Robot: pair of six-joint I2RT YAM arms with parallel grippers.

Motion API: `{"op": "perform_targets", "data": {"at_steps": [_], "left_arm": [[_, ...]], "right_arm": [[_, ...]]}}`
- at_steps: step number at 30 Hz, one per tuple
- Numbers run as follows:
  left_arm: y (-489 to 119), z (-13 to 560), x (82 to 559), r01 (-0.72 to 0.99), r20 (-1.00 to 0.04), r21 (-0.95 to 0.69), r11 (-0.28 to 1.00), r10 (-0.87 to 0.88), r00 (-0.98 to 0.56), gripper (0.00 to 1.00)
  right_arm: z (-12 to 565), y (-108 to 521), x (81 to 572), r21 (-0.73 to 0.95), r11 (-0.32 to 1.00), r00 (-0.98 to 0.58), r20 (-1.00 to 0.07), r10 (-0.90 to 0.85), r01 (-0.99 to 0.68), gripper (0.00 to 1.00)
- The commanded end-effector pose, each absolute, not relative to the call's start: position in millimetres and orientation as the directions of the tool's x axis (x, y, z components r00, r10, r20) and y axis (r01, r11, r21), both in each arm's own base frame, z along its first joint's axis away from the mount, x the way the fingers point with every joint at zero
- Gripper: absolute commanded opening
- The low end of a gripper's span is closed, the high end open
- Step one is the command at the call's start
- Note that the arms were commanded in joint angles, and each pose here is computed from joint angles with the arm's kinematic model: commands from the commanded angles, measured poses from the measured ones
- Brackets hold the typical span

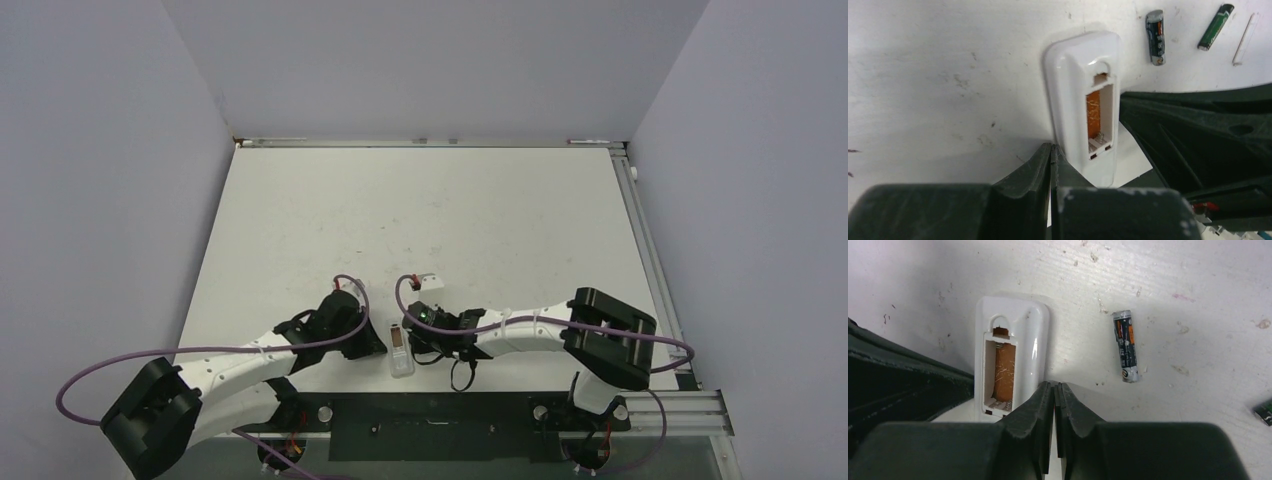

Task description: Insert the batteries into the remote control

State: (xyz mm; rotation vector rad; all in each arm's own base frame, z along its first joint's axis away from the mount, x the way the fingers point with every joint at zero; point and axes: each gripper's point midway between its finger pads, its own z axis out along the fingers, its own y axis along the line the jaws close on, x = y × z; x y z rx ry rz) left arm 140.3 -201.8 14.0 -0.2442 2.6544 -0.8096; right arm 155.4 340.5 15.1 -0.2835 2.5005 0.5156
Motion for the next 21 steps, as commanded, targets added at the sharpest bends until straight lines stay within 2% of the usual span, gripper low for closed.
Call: {"op": "perform_targets", "data": {"at_steps": [1, 10, 18, 21], "left_arm": [[-209.2, 13.6, 127.8, -0.031, -0.272, -0.592, 0.805, -0.236, -0.933, 0.00], [-224.0, 15.1, 103.4, -0.020, -0.239, -0.628, 0.778, -0.218, -0.946, 0.00], [-234.2, 21.5, 109.9, -0.021, -0.247, -0.669, 0.743, -0.249, -0.937, 0.00], [-242.4, 24.2, 114.0, -0.010, -0.251, -0.679, 0.734, -0.245, -0.936, 0.00]], "right_arm": [[-2.3, 333.9, 158.9, 0.239, 0.916, -0.827, -0.542, -0.149, -0.321, 0.09], [-8.9, 356.5, 166.8, 0.227, 0.899, -0.823, -0.528, -0.209, -0.374, 0.09], [7.0, 350.1, 179.8, 0.200, 0.909, -0.808, -0.554, -0.201, -0.364, 0.09], [24.0, 343.8, 186.8, 0.178, 0.917, -0.789, -0.583, -0.195, -0.358, 0.11]]}}
